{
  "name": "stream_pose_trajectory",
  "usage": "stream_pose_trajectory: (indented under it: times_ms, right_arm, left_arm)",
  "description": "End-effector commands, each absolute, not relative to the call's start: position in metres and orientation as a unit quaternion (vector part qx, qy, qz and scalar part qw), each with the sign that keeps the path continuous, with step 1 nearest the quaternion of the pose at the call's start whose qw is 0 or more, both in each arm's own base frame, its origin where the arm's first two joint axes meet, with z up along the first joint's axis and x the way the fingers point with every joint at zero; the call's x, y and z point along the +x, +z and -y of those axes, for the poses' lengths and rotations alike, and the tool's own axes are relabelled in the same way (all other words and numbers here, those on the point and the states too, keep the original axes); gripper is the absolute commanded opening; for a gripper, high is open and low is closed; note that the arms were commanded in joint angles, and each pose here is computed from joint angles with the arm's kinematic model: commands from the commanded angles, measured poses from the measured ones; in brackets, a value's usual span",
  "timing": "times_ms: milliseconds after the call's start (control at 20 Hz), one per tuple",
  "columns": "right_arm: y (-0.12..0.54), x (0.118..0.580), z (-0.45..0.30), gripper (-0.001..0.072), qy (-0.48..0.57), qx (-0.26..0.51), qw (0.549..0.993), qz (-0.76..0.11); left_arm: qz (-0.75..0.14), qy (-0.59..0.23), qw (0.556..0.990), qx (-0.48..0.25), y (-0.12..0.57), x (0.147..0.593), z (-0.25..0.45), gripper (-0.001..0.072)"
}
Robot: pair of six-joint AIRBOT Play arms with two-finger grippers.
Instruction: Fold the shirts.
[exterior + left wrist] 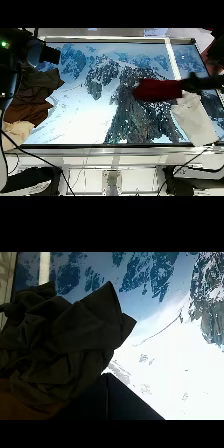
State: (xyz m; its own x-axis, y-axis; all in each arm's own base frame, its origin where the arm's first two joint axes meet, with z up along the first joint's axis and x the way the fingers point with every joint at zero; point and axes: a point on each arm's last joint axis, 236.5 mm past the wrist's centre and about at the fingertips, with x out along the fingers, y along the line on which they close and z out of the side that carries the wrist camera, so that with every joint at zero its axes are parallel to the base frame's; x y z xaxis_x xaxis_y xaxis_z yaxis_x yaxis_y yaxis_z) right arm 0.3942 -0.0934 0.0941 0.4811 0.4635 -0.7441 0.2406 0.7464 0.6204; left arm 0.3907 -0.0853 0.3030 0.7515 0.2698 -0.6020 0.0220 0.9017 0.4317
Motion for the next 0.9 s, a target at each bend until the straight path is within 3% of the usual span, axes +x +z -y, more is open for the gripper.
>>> stream_pose_trajectory:
  times_ms: [0, 150, 300, 450, 500, 550, 600, 700, 850]
  right_arm:
    - [0.088, 0.291, 0.195, 0.0021, -0.089, 0.374, 0.749, -0.540]
    - [0.047, 0.206, 0.228, 0.0021, -0.204, 0.408, 0.652, -0.606]
    - [-0.003, 0.133, 0.228, 0.0021, -0.264, 0.359, 0.553, -0.704]
    - [-0.041, 0.093, 0.221, 0.0033, -0.279, 0.321, 0.505, -0.751]
    - [-0.050, 0.087, 0.215, 0.0102, -0.273, 0.319, 0.498, -0.759]
    - [-0.055, 0.085, 0.210, 0.0265, -0.268, 0.322, 0.494, -0.762]
    - [-0.056, 0.089, 0.208, 0.0385, -0.264, 0.328, 0.498, -0.758]
    - [-0.047, 0.116, 0.202, 0.0389, -0.249, 0.361, 0.533, -0.724]
    - [0.012, 0.215, 0.189, 0.0387, -0.166, 0.431, 0.668, -0.583]
  left_arm:
    - [-0.349, 0.033, 0.915, 0.198, 0.296, 0.393, 0.103, 0.0012]
    - [-0.343, 0.000, 0.920, 0.191, 0.291, 0.398, 0.121, 0.0012]
    - [-0.358, -0.009, 0.913, 0.195, 0.276, 0.398, 0.127, 0.0012]
    - [-0.374, -0.011, 0.905, 0.205, 0.261, 0.398, 0.128, 0.0012]
    - [-0.379, -0.011, 0.902, 0.208, 0.256, 0.398, 0.128, 0.0012]
    - [-0.384, -0.012, 0.899, 0.211, 0.250, 0.398, 0.128, 0.0012]
    - [-0.389, -0.011, 0.896, 0.214, 0.245, 0.397, 0.128, 0.0012]
    - [-0.394, -0.012, 0.893, 0.217, 0.241, 0.397, 0.129, 0.0012]
    - [-0.391, -0.014, 0.894, 0.217, 0.241, 0.398, 0.130, 0.0012]
